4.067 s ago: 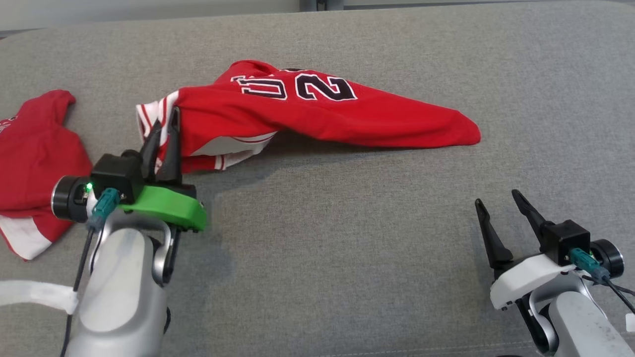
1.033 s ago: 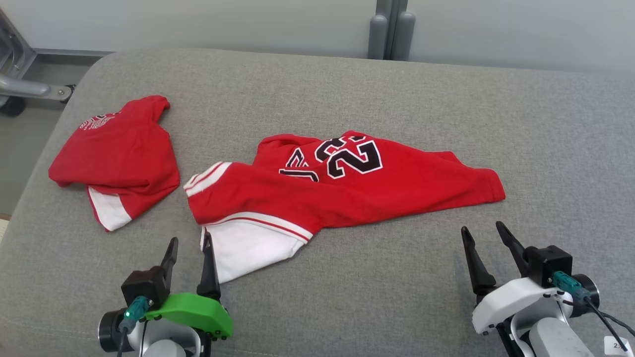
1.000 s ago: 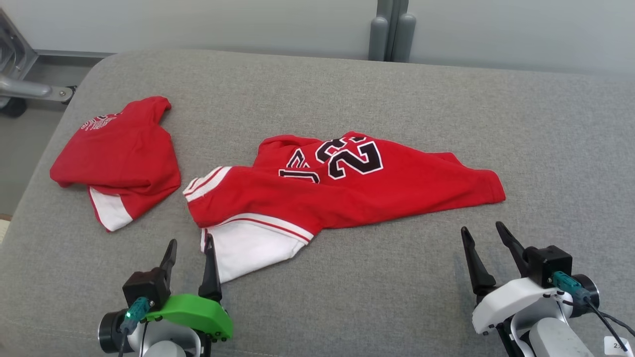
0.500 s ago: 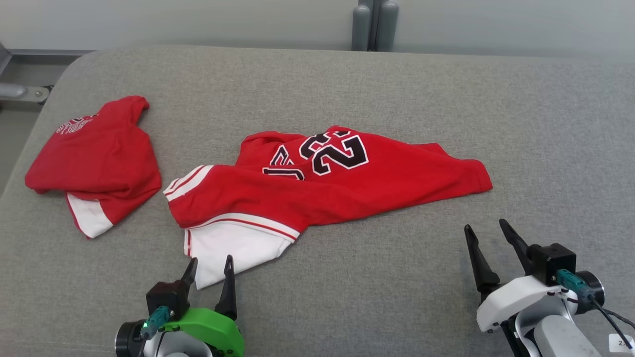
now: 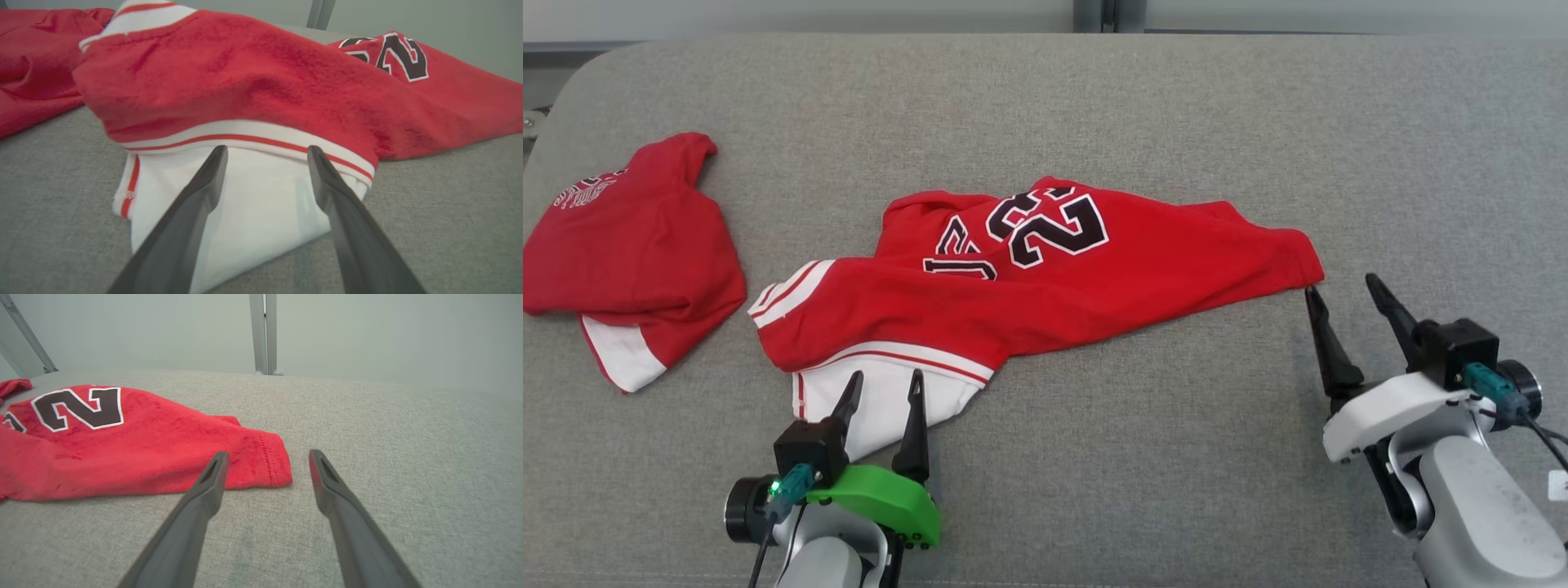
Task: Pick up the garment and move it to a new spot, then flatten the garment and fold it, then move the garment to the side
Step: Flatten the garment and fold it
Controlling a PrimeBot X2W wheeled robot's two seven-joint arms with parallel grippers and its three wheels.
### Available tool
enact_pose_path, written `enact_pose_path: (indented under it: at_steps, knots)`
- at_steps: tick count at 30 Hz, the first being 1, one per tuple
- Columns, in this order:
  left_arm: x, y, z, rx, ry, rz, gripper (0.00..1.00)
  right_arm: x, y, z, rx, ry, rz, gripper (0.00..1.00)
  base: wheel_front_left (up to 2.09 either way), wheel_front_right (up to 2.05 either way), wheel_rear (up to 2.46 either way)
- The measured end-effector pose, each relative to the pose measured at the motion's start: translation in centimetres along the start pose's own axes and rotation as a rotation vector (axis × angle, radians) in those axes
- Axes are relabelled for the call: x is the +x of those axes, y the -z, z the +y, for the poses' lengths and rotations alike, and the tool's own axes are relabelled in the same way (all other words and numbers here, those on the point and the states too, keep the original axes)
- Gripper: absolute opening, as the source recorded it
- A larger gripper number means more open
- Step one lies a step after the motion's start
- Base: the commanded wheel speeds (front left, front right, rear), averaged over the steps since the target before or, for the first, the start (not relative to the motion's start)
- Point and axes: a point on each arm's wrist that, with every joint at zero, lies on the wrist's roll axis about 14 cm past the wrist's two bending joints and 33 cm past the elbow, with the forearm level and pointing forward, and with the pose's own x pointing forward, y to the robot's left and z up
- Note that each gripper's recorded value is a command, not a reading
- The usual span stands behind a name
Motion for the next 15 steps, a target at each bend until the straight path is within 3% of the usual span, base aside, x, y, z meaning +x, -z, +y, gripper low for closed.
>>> enact_pose_path:
  at_steps: [5, 15]
  knots:
    - [0.9, -0.5, -0.6, 0.006, 0.021, -0.013, 1.0, 2.7, -0.9, -0.5, 0.0, -0.013, -0.021, 1.0, 0.0, 0.0, 0.0]
    - [1.3, -1.9, -0.3, -0.005, 0.008, -0.054, 1.0, 9.1, -2.5, 3.5, -0.001, -0.17, -0.025, 1.0, 0.0, 0.0, 0.0]
